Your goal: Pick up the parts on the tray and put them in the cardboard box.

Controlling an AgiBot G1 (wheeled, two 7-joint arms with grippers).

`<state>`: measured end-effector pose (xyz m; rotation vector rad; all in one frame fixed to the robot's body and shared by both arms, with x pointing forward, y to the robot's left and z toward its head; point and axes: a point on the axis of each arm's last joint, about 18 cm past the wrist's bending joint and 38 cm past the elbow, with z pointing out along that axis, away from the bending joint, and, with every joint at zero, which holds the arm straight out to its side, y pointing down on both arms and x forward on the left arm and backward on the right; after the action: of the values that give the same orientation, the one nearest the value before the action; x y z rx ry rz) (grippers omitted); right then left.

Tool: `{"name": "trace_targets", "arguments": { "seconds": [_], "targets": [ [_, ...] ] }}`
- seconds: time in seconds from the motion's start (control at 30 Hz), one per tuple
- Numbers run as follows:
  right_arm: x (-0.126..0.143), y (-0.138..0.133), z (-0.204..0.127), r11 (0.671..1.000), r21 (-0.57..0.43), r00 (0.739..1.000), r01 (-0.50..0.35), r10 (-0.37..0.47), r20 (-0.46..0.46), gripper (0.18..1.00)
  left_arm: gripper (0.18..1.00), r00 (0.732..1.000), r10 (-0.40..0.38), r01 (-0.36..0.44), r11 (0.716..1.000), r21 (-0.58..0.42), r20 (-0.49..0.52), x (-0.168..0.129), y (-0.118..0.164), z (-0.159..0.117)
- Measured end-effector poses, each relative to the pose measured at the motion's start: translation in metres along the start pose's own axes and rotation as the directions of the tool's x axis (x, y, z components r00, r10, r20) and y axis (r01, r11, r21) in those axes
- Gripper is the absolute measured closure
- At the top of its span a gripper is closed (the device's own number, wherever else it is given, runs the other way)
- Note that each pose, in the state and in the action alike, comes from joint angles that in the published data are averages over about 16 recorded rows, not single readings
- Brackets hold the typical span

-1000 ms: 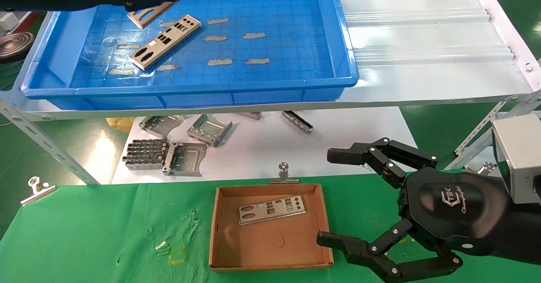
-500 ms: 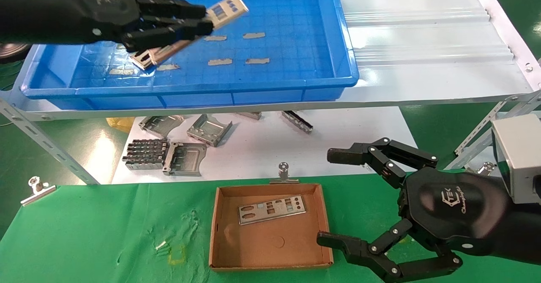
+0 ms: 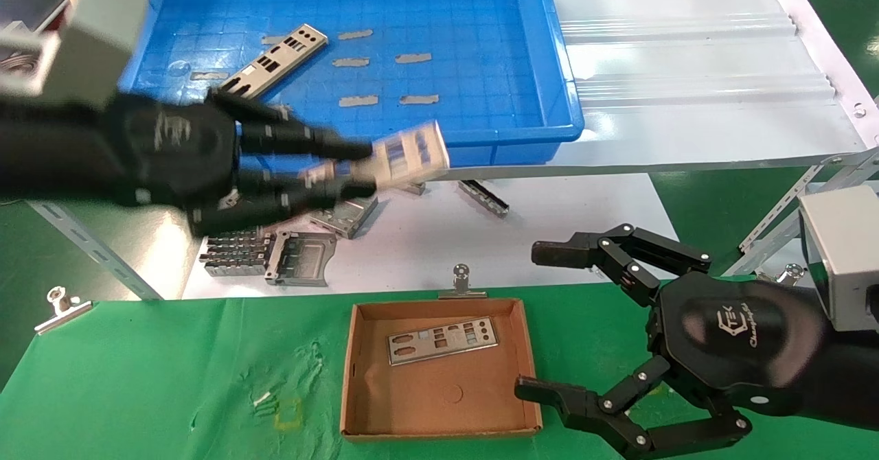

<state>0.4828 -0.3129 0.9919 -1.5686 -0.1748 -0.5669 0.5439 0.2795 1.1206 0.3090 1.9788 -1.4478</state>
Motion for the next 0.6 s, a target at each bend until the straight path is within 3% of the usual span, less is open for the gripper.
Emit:
{"name": "trace_targets", "arguments": {
  "seconds": [0.3,0.6],
  "targets": [
    [0.0,0.0,0.0,1.0,0.0,1.0,0.0,0.0,0.0,0.179,0.838,0.994,0.015,-0.02,0.999,-0.039,-0.108,0.034,0.033,0.025],
    [0.0,0.0,0.0,1.0,0.0,1.0,0.0,0.0,0.0,0.179,0.838,0.983,0.009,-0.03,0.993,-0.112,-0.182,0.054,0.086,0.077]
  ]
}}
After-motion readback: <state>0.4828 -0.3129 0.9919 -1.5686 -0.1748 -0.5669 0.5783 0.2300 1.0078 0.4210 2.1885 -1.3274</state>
